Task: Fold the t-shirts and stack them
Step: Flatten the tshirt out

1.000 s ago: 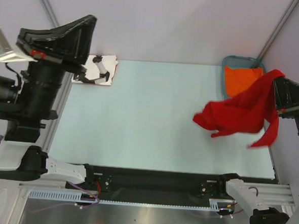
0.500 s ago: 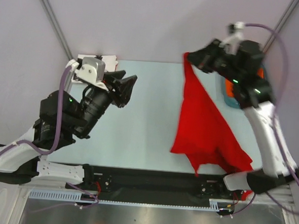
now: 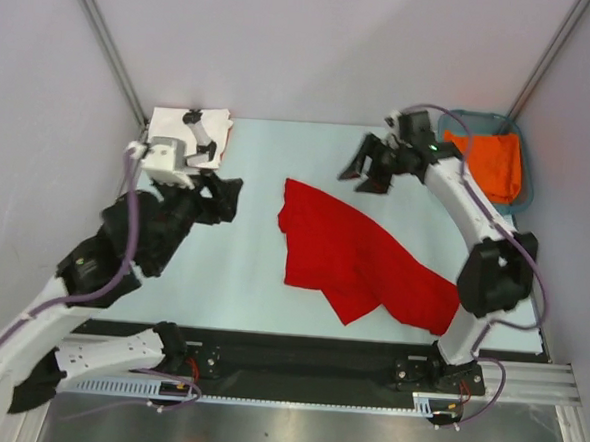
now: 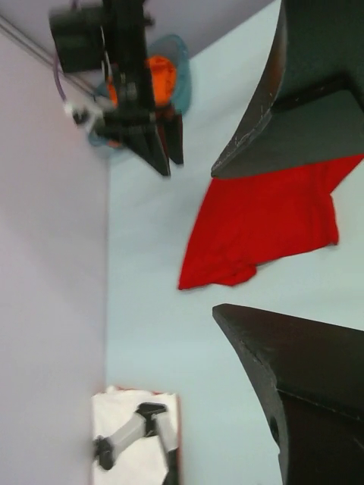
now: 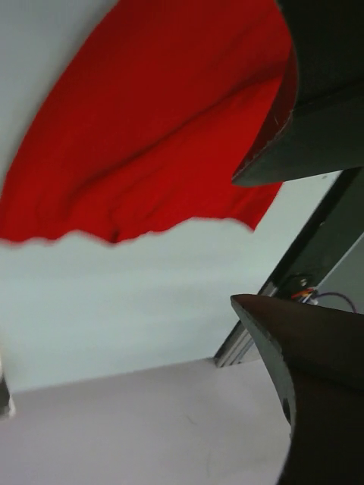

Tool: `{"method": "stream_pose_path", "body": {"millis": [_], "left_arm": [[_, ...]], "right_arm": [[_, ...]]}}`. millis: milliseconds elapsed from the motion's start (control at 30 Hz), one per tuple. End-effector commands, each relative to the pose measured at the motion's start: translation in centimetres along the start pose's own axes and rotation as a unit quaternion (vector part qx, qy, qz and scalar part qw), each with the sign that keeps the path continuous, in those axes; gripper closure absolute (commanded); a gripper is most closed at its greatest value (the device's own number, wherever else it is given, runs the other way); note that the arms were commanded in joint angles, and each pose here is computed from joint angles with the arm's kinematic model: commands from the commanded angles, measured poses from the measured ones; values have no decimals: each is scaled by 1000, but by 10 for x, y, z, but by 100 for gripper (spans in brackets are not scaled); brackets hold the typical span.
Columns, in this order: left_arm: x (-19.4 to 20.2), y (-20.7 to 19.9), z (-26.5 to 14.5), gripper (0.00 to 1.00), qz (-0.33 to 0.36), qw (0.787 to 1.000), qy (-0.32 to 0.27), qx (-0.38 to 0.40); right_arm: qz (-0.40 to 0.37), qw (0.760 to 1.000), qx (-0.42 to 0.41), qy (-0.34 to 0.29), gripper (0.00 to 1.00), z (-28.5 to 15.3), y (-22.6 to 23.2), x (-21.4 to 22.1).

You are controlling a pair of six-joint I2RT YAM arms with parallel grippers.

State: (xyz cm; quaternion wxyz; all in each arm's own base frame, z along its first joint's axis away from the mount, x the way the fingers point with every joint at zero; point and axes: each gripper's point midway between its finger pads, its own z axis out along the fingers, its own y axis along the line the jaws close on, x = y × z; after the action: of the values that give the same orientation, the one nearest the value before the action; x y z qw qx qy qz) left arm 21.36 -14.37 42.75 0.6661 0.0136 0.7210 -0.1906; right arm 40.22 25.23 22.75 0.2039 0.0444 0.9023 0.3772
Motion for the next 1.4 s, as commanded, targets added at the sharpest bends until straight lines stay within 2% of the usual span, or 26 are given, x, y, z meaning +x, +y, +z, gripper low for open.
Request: {"method": "stream_pose_path", "body": {"millis": [0,67,100,133,233,300,333,367,400,467,533,633,700,867,967,1000,1033,1067,1100,1200,1233,1300,1367], "left_arm": [[110,-35,42,27,-26,978,184,96],[147,-52,63,27,-45,957,247,144],[163,-69,64,26,-62,935,288,197],[199,-75,85,27,-62,918,339,197],[233,-96,120,27,-72,899,366,228],[254,-98,140,26,-83,897,375,218],[259,-99,151,25,-89,899,372,213],[291,-94,166,24,-92,891,402,190],[290,-97,180,24,-105,893,400,180],[327,-88,196,25,-117,881,435,145],[332,-83,215,24,-134,882,433,128],[352,-60,235,24,-162,878,443,83],[367,-38,244,24,-197,864,460,56],[375,15,268,23,-245,857,452,9],[380,54,269,23,-260,852,454,-35],[378,67,269,23,-256,857,445,-51],[367,75,270,22,-253,863,433,-56],[362,91,272,22,-244,871,423,-60],[359,99,273,22,-234,874,420,-66],[343,123,281,21,-206,885,411,-74],[338,124,283,22,-207,886,409,-69],[319,125,286,23,-191,895,400,-61],[290,115,281,21,-159,911,377,-46]], "right_arm": [[15,998,52,-19,36,-56,-65,27],[30,993,109,-40,36,-72,-101,43],[56,981,179,-39,36,-70,-143,65],[65,975,206,-52,36,-77,-157,71],[126,946,281,-98,36,-96,-200,94],[144,937,295,-122,36,-104,-212,101],[155,933,304,-113,37,-101,-223,114],[156,931,309,-113,37,-101,-227,118],[152,932,308,-118,38,-99,-229,119],[151,935,305,-99,39,-88,-241,133],[142,938,303,-94,42,-73,-249,136],[118,944,298,-83,43,-48,-255,128],[104,947,292,-89,43,-35,-252,108],[56,952,290,-75,41,14,-248,48],[38,955,291,-40,41,46,-253,32],[16,960,274,-57,41,53,-237,4],[9,963,265,-58,41,61,-228,-6],[13,962,271,-32,41,73,-235,-1],[-1,965,255,-52,41,75,-218,-27],[4,973,228,-26,41,90,-206,-31],[-8,977,212,-37,41,89,-188,-46],[-5,968,248,-21,40,74,-187,-42],[-12,960,277,-43,39,40,-181,-47]]}}
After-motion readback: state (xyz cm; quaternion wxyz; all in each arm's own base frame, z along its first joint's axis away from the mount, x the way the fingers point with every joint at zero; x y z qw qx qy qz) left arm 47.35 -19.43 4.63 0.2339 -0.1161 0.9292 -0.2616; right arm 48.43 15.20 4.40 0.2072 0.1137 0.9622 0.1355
